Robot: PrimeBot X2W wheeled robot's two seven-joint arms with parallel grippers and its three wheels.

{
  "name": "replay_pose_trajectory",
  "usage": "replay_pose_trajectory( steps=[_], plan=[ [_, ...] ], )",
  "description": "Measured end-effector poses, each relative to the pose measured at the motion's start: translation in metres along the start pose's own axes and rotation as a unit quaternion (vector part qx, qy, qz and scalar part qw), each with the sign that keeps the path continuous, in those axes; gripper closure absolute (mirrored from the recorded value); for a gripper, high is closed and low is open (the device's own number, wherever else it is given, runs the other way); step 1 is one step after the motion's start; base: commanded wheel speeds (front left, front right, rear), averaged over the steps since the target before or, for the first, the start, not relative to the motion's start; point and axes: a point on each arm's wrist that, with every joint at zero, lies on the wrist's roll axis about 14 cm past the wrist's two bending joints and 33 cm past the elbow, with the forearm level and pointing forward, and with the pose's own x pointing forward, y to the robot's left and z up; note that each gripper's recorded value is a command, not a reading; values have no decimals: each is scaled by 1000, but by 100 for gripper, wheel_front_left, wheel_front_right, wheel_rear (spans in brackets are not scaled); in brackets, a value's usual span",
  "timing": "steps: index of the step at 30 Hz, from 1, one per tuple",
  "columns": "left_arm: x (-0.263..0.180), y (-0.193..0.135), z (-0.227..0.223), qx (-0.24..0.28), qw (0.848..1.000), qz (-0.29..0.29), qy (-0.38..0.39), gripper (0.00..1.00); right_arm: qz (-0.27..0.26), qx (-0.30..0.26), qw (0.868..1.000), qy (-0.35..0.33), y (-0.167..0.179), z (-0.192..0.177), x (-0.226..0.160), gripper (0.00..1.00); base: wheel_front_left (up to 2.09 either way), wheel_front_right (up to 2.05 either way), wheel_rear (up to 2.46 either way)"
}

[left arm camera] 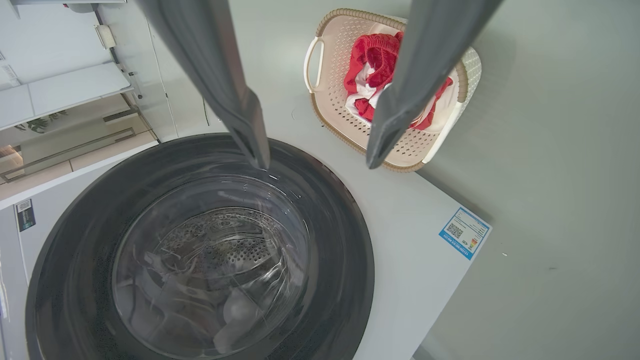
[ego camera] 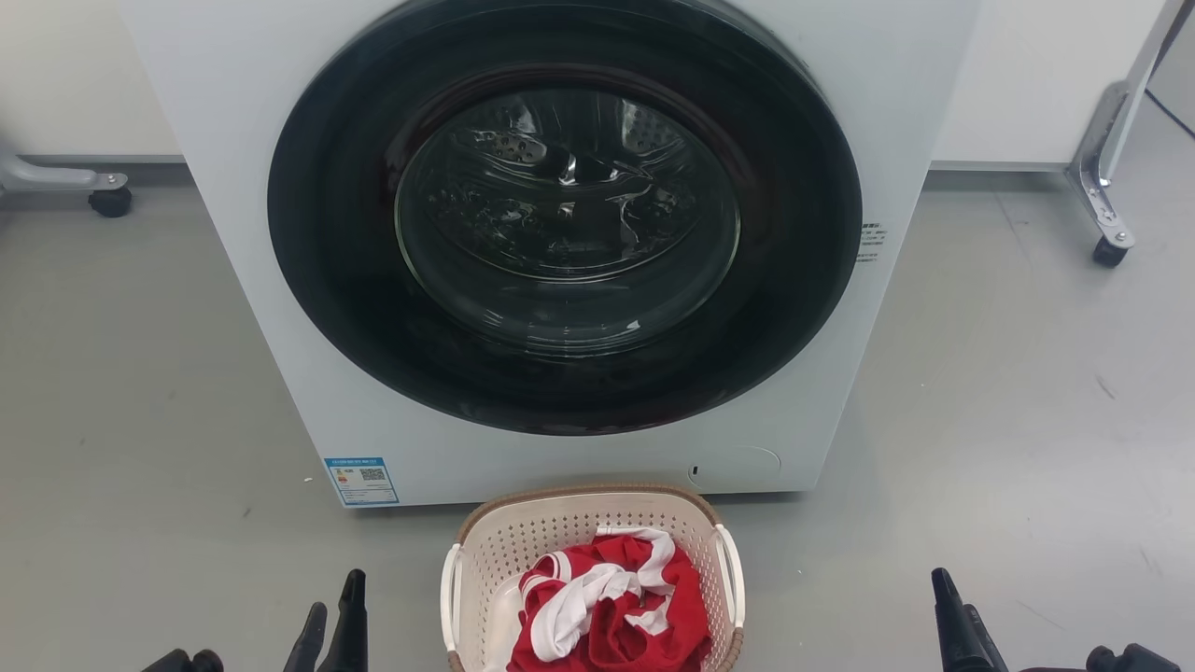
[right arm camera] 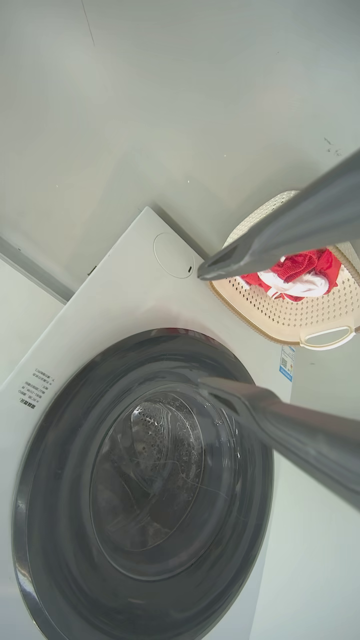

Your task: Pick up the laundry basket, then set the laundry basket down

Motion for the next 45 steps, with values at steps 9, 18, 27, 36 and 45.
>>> replay_pose_trajectory(
  steps=[9,18,27,36,45],
  plan=[
    [-2,-2,1,98,995,-4,-8,0,3,-88,996,-1,3,-4,-1,0,0,0,0],
    [-6,-4,0,180,984,-7,-17,0,15,-164,986,-7,10,-8,-2,0,0,0,0],
    [-8,-11,-2,245,969,-17,-28,0,24,-225,974,-14,17,-13,-3,0,0,0,0],
    [-12,-12,-8,310,950,-22,-35,0,36,-291,956,-20,22,-20,-6,0,0,0,0],
    [-17,-14,-13,363,930,-29,-44,0,56,-354,933,-32,31,-26,-8,0,0,0,0]
  ],
)
